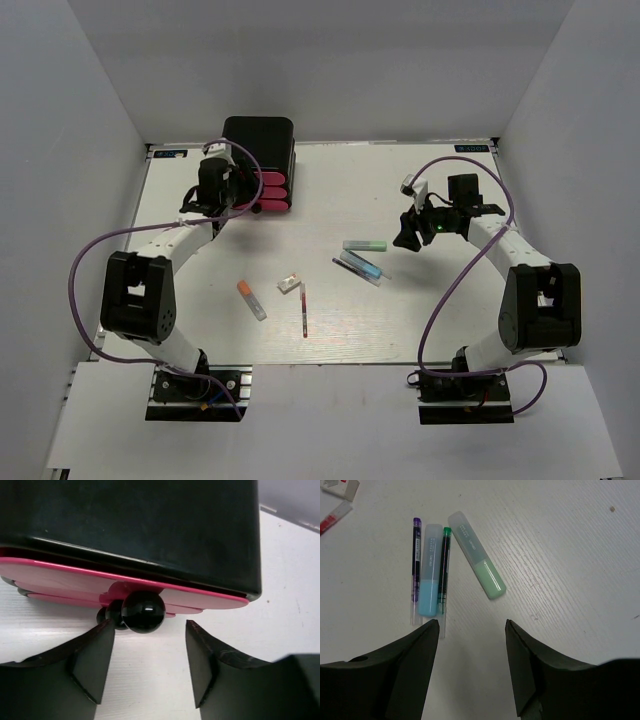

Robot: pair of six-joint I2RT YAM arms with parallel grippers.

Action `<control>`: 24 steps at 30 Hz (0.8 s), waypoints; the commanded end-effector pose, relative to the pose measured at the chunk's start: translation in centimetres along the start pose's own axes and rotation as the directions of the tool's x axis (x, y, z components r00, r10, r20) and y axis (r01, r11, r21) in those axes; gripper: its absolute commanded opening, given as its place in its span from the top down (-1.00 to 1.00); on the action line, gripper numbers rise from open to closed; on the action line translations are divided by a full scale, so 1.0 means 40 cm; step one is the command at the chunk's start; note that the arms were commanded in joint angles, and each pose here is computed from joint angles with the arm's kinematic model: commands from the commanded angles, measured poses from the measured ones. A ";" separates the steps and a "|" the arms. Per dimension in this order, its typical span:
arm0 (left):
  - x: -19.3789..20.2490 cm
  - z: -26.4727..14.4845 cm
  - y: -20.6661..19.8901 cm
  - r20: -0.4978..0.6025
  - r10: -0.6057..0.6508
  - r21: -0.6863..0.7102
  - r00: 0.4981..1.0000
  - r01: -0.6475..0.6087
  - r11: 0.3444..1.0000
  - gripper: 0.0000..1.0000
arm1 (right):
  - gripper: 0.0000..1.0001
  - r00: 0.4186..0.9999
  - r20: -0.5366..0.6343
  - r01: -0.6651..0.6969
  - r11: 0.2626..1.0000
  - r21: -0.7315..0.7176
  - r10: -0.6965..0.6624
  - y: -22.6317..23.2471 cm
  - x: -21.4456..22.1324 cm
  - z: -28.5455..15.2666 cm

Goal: Sort the stationery into containers
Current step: Open the drawer in the storage box.

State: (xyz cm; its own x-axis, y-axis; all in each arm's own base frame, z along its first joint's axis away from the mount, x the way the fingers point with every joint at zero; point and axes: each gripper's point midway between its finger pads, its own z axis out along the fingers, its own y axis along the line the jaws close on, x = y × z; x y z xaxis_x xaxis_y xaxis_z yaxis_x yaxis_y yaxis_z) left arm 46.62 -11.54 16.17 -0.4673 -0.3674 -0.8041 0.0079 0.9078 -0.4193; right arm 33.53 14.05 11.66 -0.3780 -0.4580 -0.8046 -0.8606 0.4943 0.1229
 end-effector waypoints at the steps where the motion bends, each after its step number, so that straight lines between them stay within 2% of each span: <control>1: -0.048 -0.008 -0.006 0.036 0.024 0.003 0.999 -0.024 1.000 -0.34 | -0.24 0.998 0.036 0.046 0.999 -0.006 -0.046 0.000 -0.027 -0.001; 8: -0.033 0.015 0.011 0.013 0.067 -0.018 0.998 -0.067 0.998 -0.17 | -0.24 0.998 0.035 0.050 0.999 -0.014 -0.050 0.001 -0.028 0.000; 12: -0.050 0.022 0.010 0.036 0.086 -0.019 0.996 -0.085 0.996 -0.14 | -0.24 0.998 0.032 0.054 0.998 -0.019 -0.053 0.005 -0.023 -0.002; 15: -0.053 0.028 0.012 0.035 0.110 -0.020 0.993 -0.110 0.994 0.08 | -0.24 0.998 0.034 0.062 0.998 -0.016 -0.061 0.009 -0.025 -0.005; 17: -0.063 0.028 0.008 0.044 0.121 -0.017 0.992 -0.121 0.993 0.08 | -0.24 0.997 0.033 0.064 0.998 -0.016 -0.064 0.012 -0.023 -0.006; 19: -0.075 0.028 0.006 0.055 0.122 -0.023 0.991 -0.121 0.992 -0.08 | -0.24 0.997 0.034 0.065 0.998 -0.017 -0.065 0.012 -0.021 -0.007; 21: -0.078 0.027 0.004 0.052 0.122 -0.024 0.991 -0.121 0.992 -0.36 | -0.24 0.998 0.032 0.063 0.998 -0.016 -0.062 0.015 -0.019 -0.008; 23: -0.081 0.027 0.009 0.056 0.131 -0.034 0.990 -0.129 0.991 -0.40 | -0.24 0.997 0.034 0.066 0.998 -0.018 -0.066 0.017 -0.020 -0.008; 24: -0.078 0.026 0.016 0.051 0.131 -0.047 0.990 -0.128 0.991 -0.50 | -0.24 0.997 0.035 0.064 0.998 -0.018 -0.063 0.017 -0.020 -0.008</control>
State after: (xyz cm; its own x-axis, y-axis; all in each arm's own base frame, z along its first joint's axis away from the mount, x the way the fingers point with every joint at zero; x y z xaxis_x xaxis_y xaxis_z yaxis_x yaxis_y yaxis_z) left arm 48.23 -10.73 15.74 -0.4645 -0.2619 -0.8459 0.0328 0.9495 -0.3119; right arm 33.57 14.03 11.62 -0.3485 -0.4733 -0.8090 -0.8742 0.4755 0.0984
